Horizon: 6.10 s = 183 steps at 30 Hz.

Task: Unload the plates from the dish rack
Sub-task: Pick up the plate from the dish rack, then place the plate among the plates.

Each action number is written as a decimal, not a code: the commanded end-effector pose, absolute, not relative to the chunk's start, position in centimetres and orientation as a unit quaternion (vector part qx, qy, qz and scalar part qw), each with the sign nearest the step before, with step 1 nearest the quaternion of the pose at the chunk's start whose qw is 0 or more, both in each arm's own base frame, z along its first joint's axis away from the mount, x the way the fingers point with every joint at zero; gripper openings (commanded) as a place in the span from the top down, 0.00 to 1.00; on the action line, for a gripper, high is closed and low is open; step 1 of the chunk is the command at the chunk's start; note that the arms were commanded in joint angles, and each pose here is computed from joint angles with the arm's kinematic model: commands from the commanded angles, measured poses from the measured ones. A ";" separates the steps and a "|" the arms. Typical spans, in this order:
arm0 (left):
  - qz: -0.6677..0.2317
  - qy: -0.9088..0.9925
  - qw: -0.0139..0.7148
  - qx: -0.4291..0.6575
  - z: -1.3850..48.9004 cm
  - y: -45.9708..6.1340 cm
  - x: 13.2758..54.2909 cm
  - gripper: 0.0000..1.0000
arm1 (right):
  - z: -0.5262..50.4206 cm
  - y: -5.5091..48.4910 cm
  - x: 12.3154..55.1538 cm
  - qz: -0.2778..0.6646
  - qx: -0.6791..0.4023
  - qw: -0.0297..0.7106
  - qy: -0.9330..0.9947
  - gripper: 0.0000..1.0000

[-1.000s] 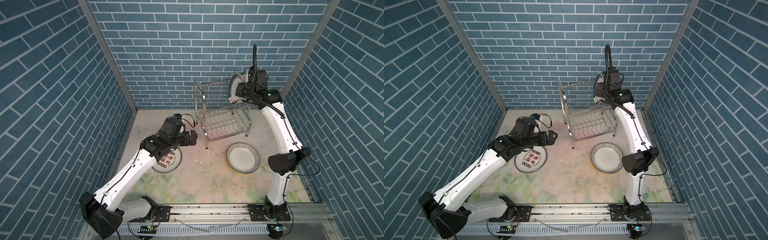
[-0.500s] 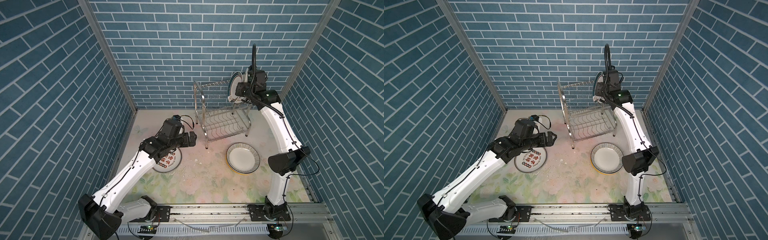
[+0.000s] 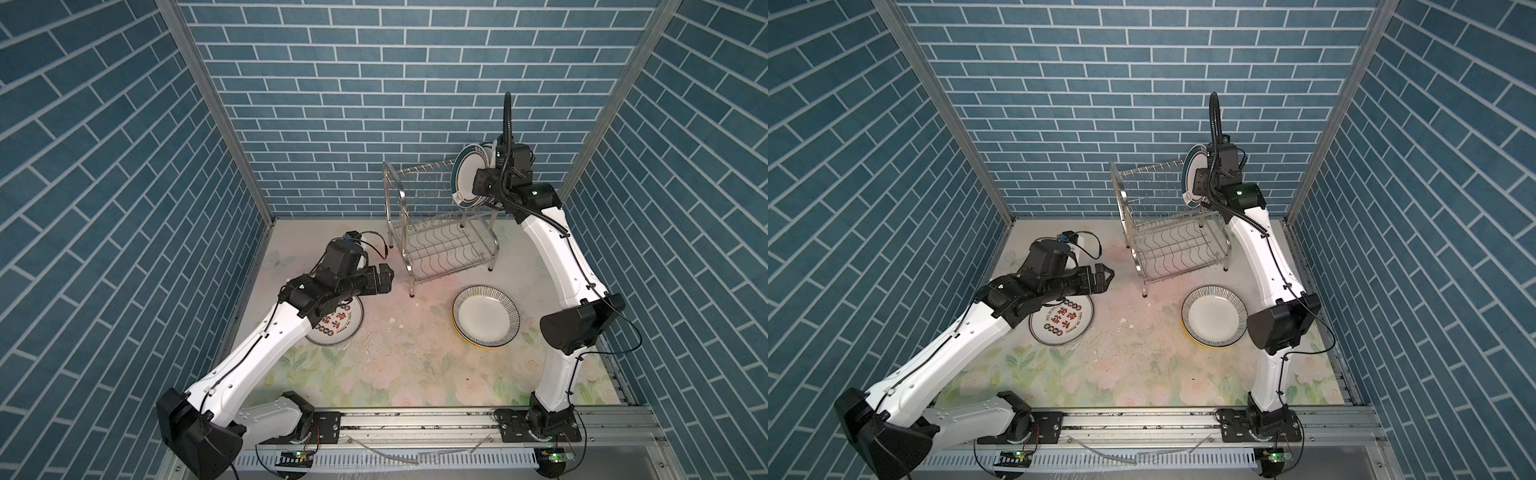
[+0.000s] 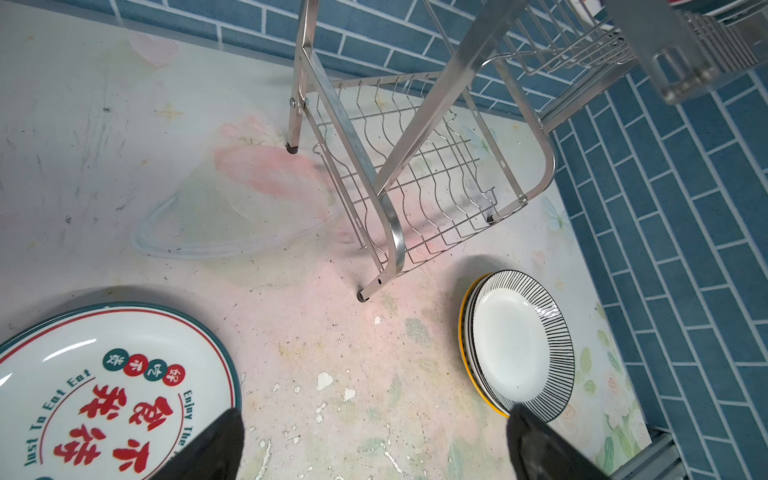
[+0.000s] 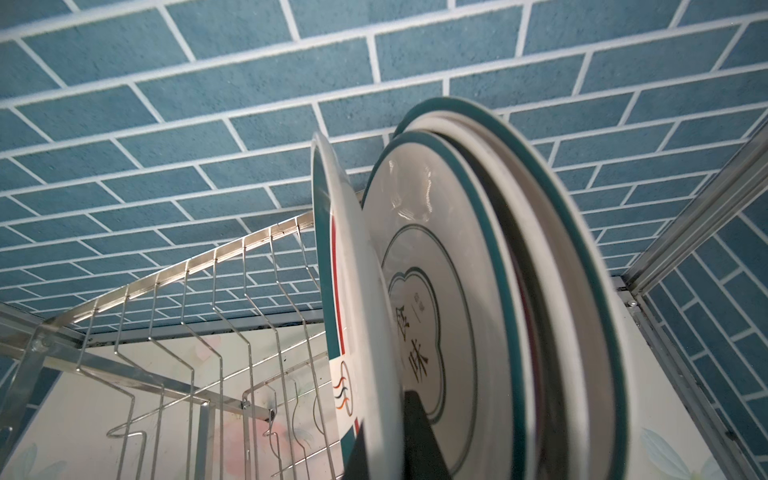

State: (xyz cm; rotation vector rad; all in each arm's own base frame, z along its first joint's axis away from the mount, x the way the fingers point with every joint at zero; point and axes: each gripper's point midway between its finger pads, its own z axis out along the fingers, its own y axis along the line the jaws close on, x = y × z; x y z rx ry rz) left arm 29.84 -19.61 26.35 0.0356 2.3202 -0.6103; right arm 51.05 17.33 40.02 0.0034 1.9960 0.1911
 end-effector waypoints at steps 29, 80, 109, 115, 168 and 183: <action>-0.245 0.902 0.356 0.004 25.9 -19.7 30.0 0.01 | 50.0 15.5 44.6 0.038 -0.049 0.686 0.725 0.95; -0.287 0.921 0.259 -0.050 10.8 -17.7 22.9 0.01 | 21.6 12.1 20.8 0.314 0.108 0.369 0.868 0.97; -0.421 0.862 0.276 -0.060 13.8 -22.7 25.8 0.02 | 19.4 27.0 24.9 0.500 0.079 0.260 0.822 0.98; -0.431 0.855 0.283 -0.065 14.2 -22.9 26.4 0.07 | 19.9 28.6 25.0 0.528 0.073 0.249 0.809 0.98; -0.392 0.850 0.298 -0.190 13.7 -11.3 25.9 1.00 | 18.3 26.7 25.4 0.376 0.035 0.288 0.880 0.33; -0.346 0.825 0.310 -0.322 10.6 -3.0 26.3 1.00 | 19.7 20.5 24.7 0.325 0.055 0.324 0.887 0.30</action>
